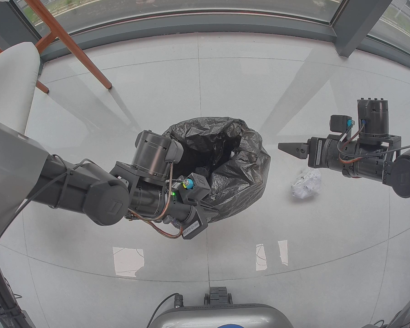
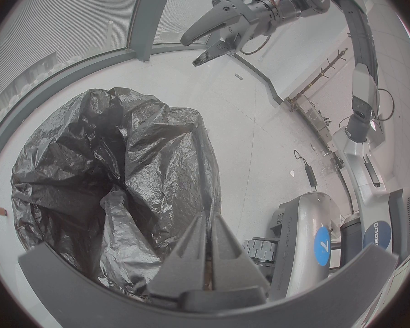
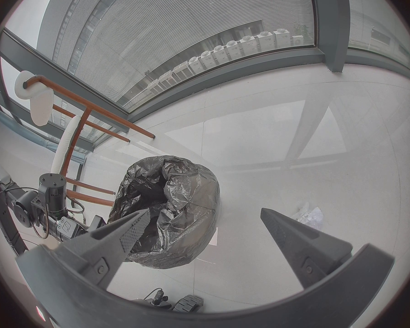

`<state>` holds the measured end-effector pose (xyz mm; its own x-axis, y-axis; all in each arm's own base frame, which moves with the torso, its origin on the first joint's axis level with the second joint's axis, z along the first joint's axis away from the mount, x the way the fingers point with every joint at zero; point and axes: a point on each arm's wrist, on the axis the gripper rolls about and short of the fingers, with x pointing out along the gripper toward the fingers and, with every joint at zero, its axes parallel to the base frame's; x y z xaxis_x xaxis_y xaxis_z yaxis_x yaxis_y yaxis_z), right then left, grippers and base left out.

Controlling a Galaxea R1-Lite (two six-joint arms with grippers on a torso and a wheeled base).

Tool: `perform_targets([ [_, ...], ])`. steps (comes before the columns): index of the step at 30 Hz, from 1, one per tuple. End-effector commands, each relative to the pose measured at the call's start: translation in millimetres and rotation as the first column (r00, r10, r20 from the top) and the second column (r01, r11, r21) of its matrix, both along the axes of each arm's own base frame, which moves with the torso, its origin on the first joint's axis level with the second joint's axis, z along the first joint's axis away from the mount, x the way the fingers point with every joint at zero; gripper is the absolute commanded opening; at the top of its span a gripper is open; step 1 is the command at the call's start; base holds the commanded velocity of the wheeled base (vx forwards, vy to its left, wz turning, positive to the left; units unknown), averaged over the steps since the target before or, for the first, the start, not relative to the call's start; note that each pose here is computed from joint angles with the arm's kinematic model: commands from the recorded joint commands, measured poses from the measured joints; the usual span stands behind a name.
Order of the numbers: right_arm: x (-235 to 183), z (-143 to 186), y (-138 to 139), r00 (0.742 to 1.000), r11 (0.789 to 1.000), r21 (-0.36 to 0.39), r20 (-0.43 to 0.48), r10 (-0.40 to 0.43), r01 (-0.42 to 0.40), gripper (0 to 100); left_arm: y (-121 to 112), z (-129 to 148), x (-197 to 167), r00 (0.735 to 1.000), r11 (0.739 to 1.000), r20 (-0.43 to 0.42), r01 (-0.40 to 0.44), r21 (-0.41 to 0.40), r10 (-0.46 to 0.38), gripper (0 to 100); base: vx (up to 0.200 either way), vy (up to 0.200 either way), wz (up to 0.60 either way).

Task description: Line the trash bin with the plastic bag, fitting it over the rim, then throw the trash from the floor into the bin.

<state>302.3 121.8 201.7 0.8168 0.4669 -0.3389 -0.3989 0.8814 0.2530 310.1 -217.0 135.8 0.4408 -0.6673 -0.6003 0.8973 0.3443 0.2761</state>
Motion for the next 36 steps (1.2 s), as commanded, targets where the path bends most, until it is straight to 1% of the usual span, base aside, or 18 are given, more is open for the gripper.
perform_targets([
  [1,-0.3,1.8,-2.5,1.0,1.0,0.002,0.005,-0.006,0.006,100,-0.7,-0.5,-1.0,1.0,1.0,-0.021,-0.013,-0.01,0.013,0,0.0,0.0,0.0],
  [3,0.5,1.3,-3.8,1.0,1.0,0.002,0.004,-0.011,0.011,100,-0.1,-1.1,-6.1,0.998,0.999,-0.054,-0.031,-0.021,0.03,0,0.0,0.0,0.0],
  [6,1.1,0.3,-3.6,1.0,1.0,0.0,0.001,-0.012,0.012,100,1.7,1.1,-15.5,0.997,0.999,-0.066,-0.028,-0.023,0.026,0,0.0,0.0,0.0],
  [13,1.2,-0.1,-4.2,1.0,1.0,-0.002,0.0,-0.014,0.014,100,1.2,-1.4,-19.7,0.996,1.0,-0.081,-0.025,-0.019,0.024,0,0.0,0.0,0.0],
  [14,1.2,0.8,-4.7,1.0,1.0,-0.001,0.003,-0.016,0.016,100,0.3,-1.1,-19.4,0.997,1.0,-0.079,-0.024,-0.021,0.022,100,0.0,0.0,0.0],
  [19,3.3,-2.8,-12.5,0.999,0.999,-0.012,-0.006,-0.04,0.04,100,-2.1,0.1,-20.8,0.996,0.999,-0.089,-0.03,-0.037,0.027,100,0.0,0.0,0.0],
  [20,4.7,-12.7,-23.6,0.997,0.997,-0.036,-0.033,-0.072,0.071,100,-5.3,4.3,-24.9,0.994,0.997,-0.105,-0.042,-0.058,0.035,100,0.0,0.0,0.0],
  [22,8.0,-27.2,-37.5,0.992,0.992,-0.077,-0.067,-0.107,0.102,100,-4.9,19.0,-29.8,0.989,0.989,-0.131,-0.089,-0.115,0.074,100,0.0,0.0,0.0],
  [23,10.4,-35.6,-44.6,0.988,0.989,-0.095,-0.089,-0.126,0.118,100,-4.6,26.4,-32.6,0.983,0.981,-0.151,-0.125,-0.146,0.102,100,0.0,0.0,0.0],
  [25,16.8,-55.2,-58.8,0.976,0.981,-0.125,-0.143,-0.165,0.148,100,-2.7,41.4,-36.4,0.964,0.953,-0.196,-0.222,-0.205,0.182,100,0.0,0.0,0.0],
  [26,25.3,-66.7,-68.5,0.968,0.976,-0.129,-0.158,-0.195,0.175,100,0.8,53.2,-38.0,0.948,0.926,-0.214,-0.286,-0.245,0.236,100,0.0,0.0,0.0],
  [29,37.6,-80.7,-77.3,0.963,0.97,-0.129,-0.151,-0.224,0.205,100,9.2,66.4,-38.7,0.945,0.906,-0.186,-0.313,-0.285,0.269,100,0.0,0.0,0.0],
  [30,46.8,-92.2,-82.6,0.96,0.968,-0.125,-0.148,-0.237,0.22,100,17.8,72.8,-36.4,0.944,0.893,-0.166,-0.326,-0.311,0.287,100,0.0,0.0,0.0],
  [32,55.2,-102.7,-86.7,0.959,0.965,-0.121,-0.138,-0.249,0.233,100,24.3,77.6,-34.9,0.941,0.881,-0.15,-0.336,-0.333,0.302,100,0.0,0.0,0.0],
  [33,55.2,-102.7,-86.7,0.959,0.965,-0.121,-0.138,-0.249,0.233,100,24.3,77.6,-34.9,0.941,0.881,-0.15,-0.336,-0.333,0.302,100,0.0,0.0,0.0],
  [35,70.9,-131.0,-95.1,0.954,0.959,-0.13,-0.131,-0.269,0.253,100,26.5,83.5,-33.2,0.941,0.867,-0.128,-0.339,-0.365,0.315,100,0.0,0.0,0.0],
  [36,75.2,-139.3,-97.1,0.955,0.957,-0.138,-0.125,-0.271,0.253,100,27.5,84.5,-32.7,0.938,0.863,-0.125,-0.345,-0.37,0.322,100,0.0,0.0,0.0],
])
